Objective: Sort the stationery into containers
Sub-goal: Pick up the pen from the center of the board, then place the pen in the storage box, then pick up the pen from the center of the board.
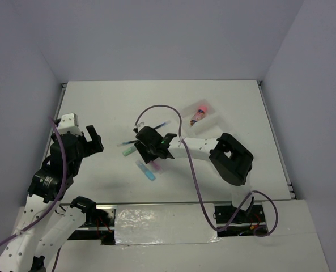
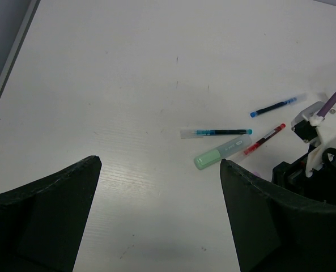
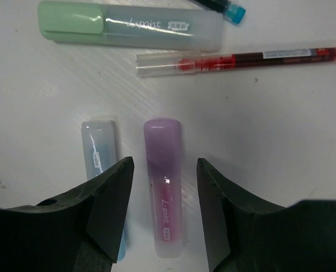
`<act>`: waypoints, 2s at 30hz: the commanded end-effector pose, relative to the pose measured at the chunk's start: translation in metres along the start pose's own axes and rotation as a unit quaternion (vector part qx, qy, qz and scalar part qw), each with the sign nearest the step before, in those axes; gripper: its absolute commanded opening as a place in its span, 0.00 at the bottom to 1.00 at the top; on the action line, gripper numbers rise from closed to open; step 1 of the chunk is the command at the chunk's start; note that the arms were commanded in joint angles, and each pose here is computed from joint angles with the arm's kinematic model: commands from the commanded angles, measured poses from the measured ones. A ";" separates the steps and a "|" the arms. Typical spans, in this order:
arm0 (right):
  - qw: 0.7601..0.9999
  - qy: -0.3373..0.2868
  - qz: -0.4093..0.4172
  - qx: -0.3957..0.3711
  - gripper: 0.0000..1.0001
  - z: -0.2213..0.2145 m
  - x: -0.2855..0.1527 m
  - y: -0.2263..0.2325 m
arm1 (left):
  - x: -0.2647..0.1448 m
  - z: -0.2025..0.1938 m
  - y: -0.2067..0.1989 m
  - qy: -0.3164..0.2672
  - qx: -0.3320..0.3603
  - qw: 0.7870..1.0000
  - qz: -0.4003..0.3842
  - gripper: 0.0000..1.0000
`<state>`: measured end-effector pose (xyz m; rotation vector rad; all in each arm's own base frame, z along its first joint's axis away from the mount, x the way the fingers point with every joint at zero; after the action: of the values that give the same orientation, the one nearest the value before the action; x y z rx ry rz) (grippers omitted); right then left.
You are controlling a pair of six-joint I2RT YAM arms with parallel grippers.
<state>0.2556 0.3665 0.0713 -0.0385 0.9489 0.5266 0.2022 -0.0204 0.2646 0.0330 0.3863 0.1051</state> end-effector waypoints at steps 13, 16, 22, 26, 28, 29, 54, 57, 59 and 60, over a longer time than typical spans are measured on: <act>0.998 -0.003 -0.049 0.026 0.22 -0.021 0.000 -0.017 | -0.001 0.007 0.000 -0.017 -0.003 1.000 -0.001 0.99; 0.988 -0.076 -0.083 0.102 0.20 0.010 -0.033 -0.045 | 0.000 0.005 -0.001 -0.014 -0.002 1.000 -0.005 0.99; 0.905 -0.195 -0.173 0.336 0.21 0.048 -0.108 -0.160 | -0.004 0.011 -0.002 -0.014 -0.010 1.000 -0.004 0.99; 0.841 -0.253 -0.204 0.433 0.23 0.052 -0.139 -0.226 | -0.004 0.004 -0.010 0.022 -0.059 0.998 -0.012 0.99; 0.829 -0.259 -0.204 0.451 0.24 0.057 -0.143 -0.241 | 0.003 -0.014 -0.028 0.067 -0.086 0.993 -0.045 0.99; 0.820 -0.256 -0.213 0.465 0.25 0.057 -0.145 -0.255 | 0.010 -0.024 -0.038 0.092 -0.108 0.988 -0.057 0.99; 0.881 -0.270 -0.134 0.364 0.67 0.084 -0.190 -0.204 | 0.043 -0.136 -0.174 0.253 -0.156 0.954 -0.044 0.89; 0.894 -0.275 -0.103 0.337 0.67 0.077 -0.205 -0.181 | 0.051 -0.147 -0.179 0.263 -0.129 0.956 -0.017 0.85; 0.901 -0.281 -0.077 0.322 0.67 0.074 -0.216 -0.167 | 0.058 -0.154 -0.180 0.269 -0.114 0.956 0.006 0.86; 0.904 -0.280 -0.072 0.316 0.67 0.072 -0.219 -0.163 | 0.060 -0.156 -0.180 0.269 -0.109 0.957 0.013 0.86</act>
<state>0.2933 0.1488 0.2501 0.6381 0.5065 -0.0010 0.2040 -0.1888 0.0829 -0.2151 0.9644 0.1241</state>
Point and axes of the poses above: each gripper's point midway between its finger pads, its own x axis out along the fingers, its own y axis along the line the jaws close on, z = x × y, the point moved 3 cm from there along -x, back along the fingers, and after that the axes turned 13 degrees about x, right-handed, at the moved point
